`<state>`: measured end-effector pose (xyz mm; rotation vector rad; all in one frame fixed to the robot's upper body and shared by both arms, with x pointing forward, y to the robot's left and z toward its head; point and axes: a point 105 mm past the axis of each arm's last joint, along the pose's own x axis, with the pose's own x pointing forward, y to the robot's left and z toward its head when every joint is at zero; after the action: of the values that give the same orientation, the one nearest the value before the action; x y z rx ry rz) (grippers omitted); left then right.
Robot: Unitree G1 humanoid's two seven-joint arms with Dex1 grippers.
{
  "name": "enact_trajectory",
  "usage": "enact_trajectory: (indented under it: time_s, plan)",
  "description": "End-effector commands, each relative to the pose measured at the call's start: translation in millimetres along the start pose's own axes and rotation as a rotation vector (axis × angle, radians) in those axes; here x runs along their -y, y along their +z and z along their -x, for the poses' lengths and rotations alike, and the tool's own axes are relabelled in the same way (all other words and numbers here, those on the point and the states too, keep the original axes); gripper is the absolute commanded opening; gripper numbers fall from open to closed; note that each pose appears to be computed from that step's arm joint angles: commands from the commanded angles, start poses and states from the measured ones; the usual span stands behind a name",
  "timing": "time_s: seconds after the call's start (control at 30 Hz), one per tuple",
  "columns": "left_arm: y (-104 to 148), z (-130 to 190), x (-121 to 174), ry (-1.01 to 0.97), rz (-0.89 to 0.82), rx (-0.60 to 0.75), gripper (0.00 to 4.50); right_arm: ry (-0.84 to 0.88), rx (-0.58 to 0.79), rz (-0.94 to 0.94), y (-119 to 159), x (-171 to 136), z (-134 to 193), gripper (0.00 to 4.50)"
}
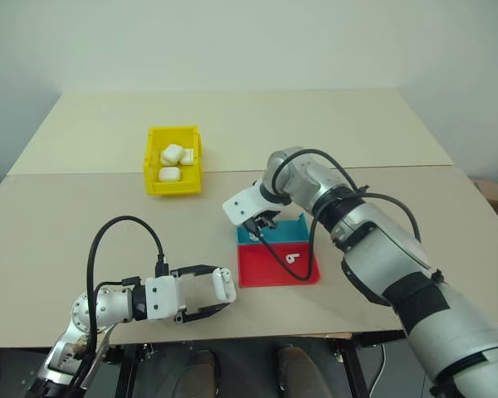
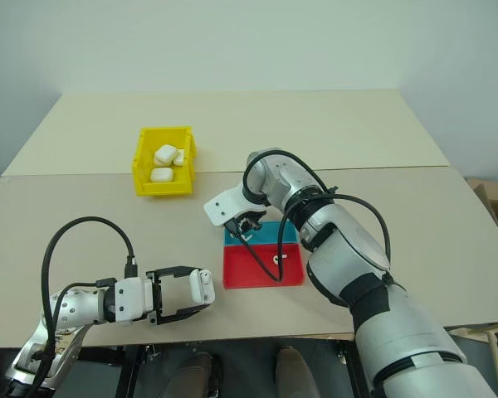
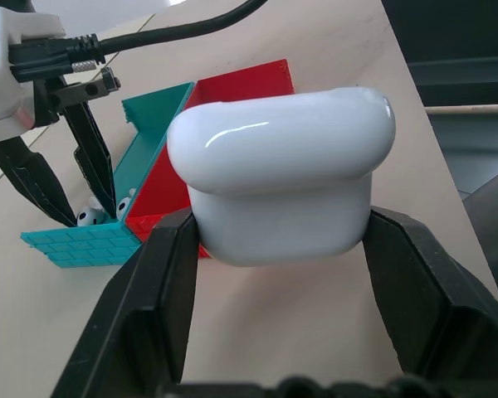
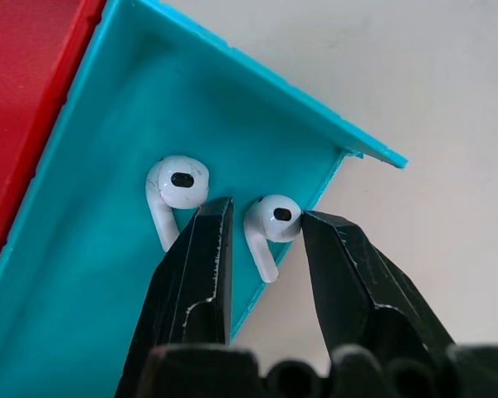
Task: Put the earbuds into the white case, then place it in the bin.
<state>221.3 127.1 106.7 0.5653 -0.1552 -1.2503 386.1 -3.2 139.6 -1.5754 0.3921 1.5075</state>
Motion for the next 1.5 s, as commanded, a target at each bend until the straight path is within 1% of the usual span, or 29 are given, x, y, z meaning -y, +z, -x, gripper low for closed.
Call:
enact_trajectory:
  time_s: [0.03,0.37,0.7,0.77,1.1,1.23,1.5]
  plan:
    - [9.5,-1.2,-1.1,0.004,-0.043,0.031,2.72,-0.03,0.002,0.03,1.8,4.1,3.5,1.67]
    - [7.3,-1.1,-1.9,0.009,-0.048,0.026,2.72,-0.027,-0.028,0.056,-3.2,2.5,1.9,1.67]
    - [6.5,-0.3,-1.3,0.008,-0.051,0.021,2.72,-0.016,-0.021,0.067,-3.1,-0.3,-0.6,1.67]
    - [7.0,-0.4,-0.9,0.008,-0.051,0.023,2.72,-0.013,-0.022,0.068,-3.9,-1.4,-1.2,1.31]
    - [5.8,-0.4,-2.2,0.008,-0.056,0.022,2.72,-0.011,-0.043,0.072,-8.5,-3.7,-4.2,1.31]
    - [6.3,-0.4,-2.1,0.008,-0.057,0.024,2.72,-0.01,-0.048,0.077,-9.4,-4.4,-4.2,0.64]
    - [6.2,-0.3,-2.8,0.007,-0.06,0.027,2.72,-0.033,-0.033,0.081,-7.2,-1.4,0.2,0.63]
